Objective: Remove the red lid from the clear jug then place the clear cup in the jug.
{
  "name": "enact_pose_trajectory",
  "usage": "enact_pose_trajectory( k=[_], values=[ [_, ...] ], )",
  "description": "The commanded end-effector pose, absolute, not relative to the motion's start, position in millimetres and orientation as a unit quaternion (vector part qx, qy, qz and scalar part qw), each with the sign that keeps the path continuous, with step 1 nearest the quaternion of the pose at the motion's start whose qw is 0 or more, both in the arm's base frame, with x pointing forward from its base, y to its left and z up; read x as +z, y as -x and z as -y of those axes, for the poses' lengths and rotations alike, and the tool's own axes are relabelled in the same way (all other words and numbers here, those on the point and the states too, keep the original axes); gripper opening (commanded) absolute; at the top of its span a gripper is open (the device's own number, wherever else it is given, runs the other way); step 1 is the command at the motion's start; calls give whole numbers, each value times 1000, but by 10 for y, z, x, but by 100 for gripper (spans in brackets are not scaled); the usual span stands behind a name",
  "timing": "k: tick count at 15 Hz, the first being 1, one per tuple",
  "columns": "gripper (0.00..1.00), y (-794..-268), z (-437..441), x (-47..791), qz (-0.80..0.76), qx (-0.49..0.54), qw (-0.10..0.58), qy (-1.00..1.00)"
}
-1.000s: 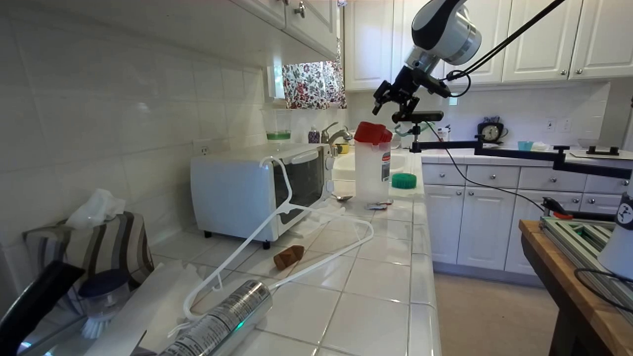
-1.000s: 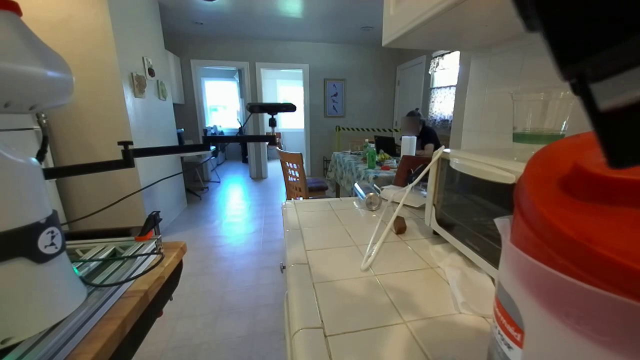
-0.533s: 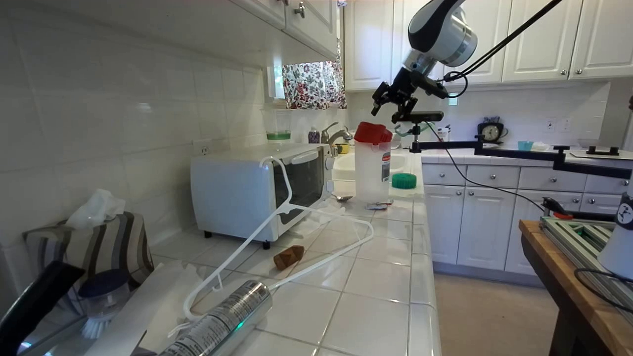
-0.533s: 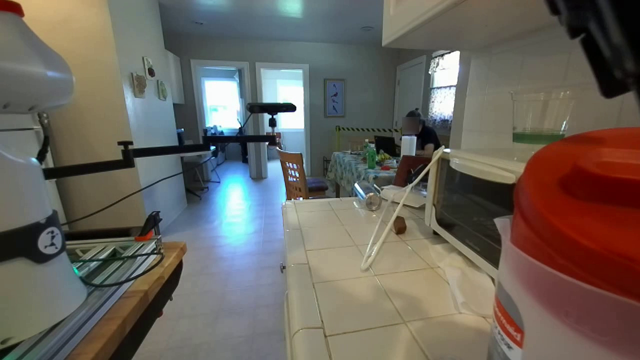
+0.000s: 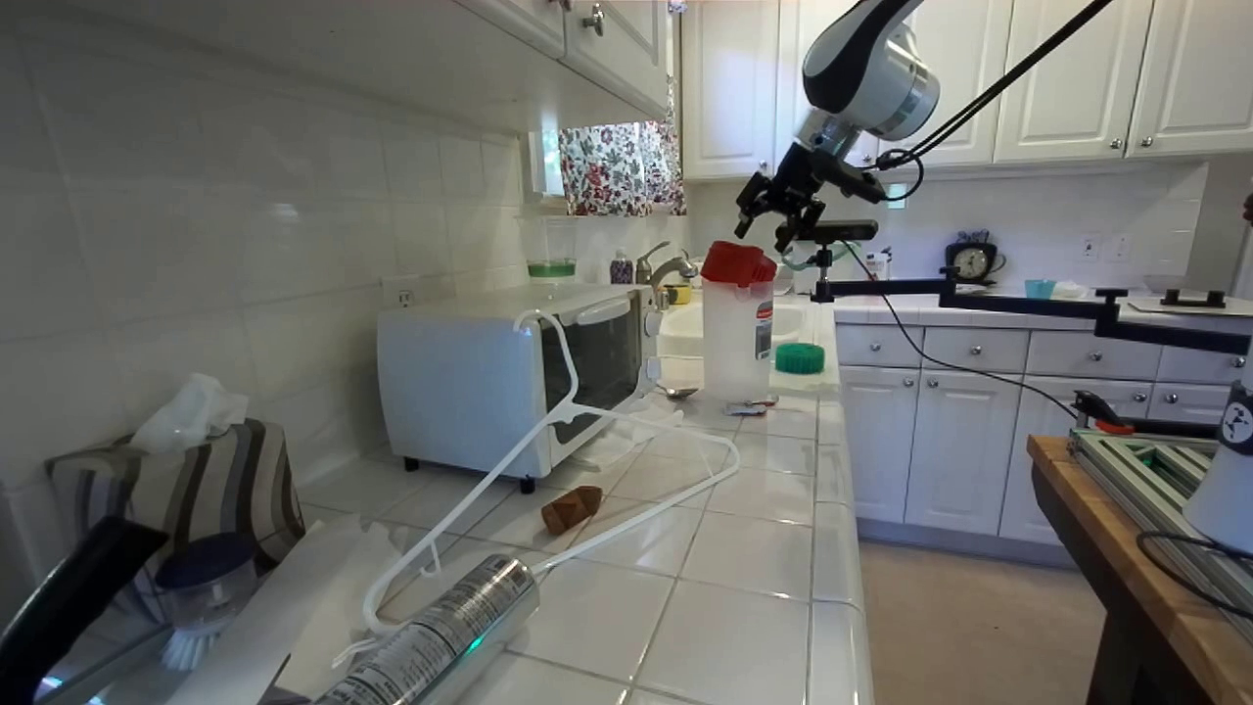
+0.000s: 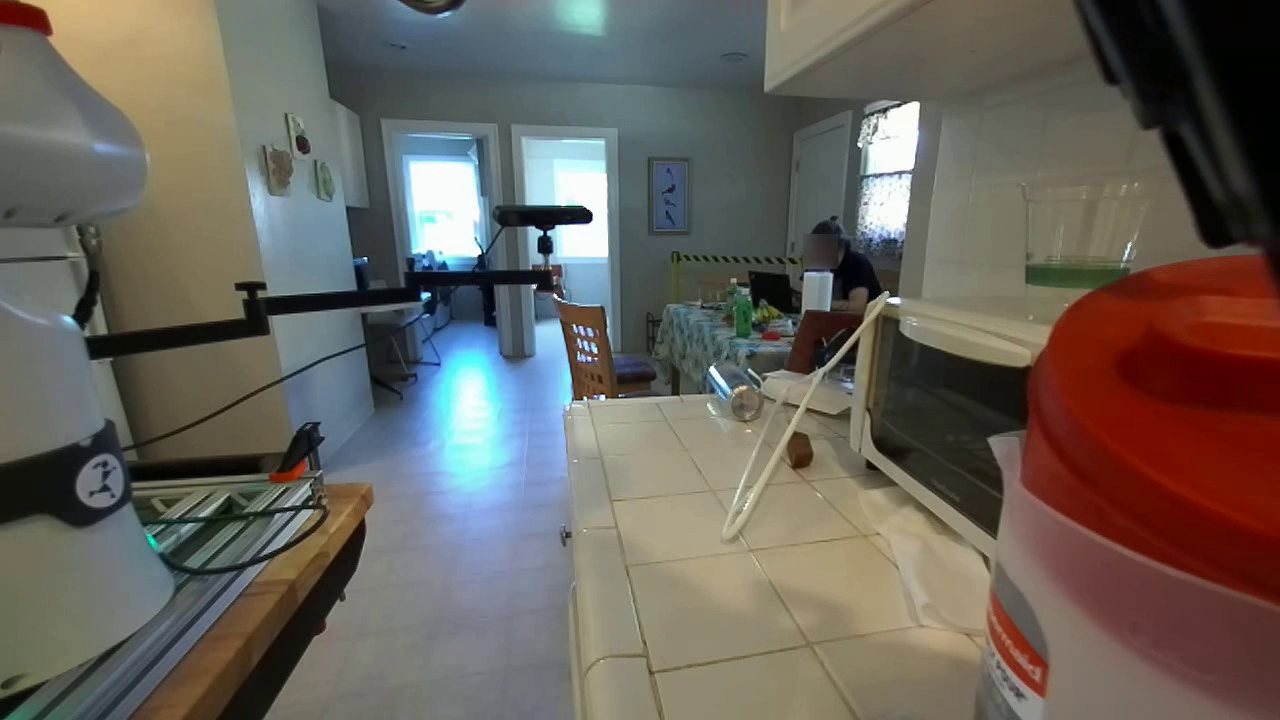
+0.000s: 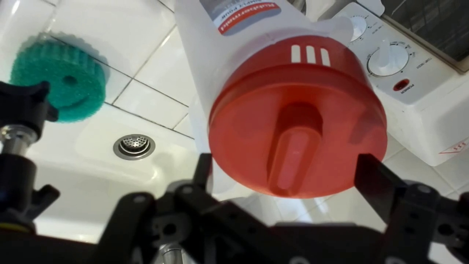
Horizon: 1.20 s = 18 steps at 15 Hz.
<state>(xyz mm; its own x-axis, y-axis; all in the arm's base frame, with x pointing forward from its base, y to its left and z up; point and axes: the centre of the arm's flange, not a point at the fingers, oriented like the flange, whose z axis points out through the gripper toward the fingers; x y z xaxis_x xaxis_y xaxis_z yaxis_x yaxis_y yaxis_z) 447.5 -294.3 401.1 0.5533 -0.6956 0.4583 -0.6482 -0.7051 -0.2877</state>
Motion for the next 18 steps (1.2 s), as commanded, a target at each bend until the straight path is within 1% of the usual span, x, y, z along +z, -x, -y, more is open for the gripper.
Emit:
enact_pose_trajectory(
  k=[1,2,3,4,6,11,12,18],
  values=[
    [75,-4539,3030,3959,-374,-286,42,881],
    [74,-4544,3036,3956,-373,-286,42,882],
    [69,-4546,3039,3955,-373,-286,41,882],
    [59,-4549,3043,3951,-372,-286,41,882],
    [42,-4555,3045,3943,-372,-286,41,882],
    [6,-4574,3049,3957,-371,-289,42,882],
    [8,-4578,3049,3965,-371,-290,43,881],
    [8,-4580,3010,4073,-367,-295,40,881]
  ],
)
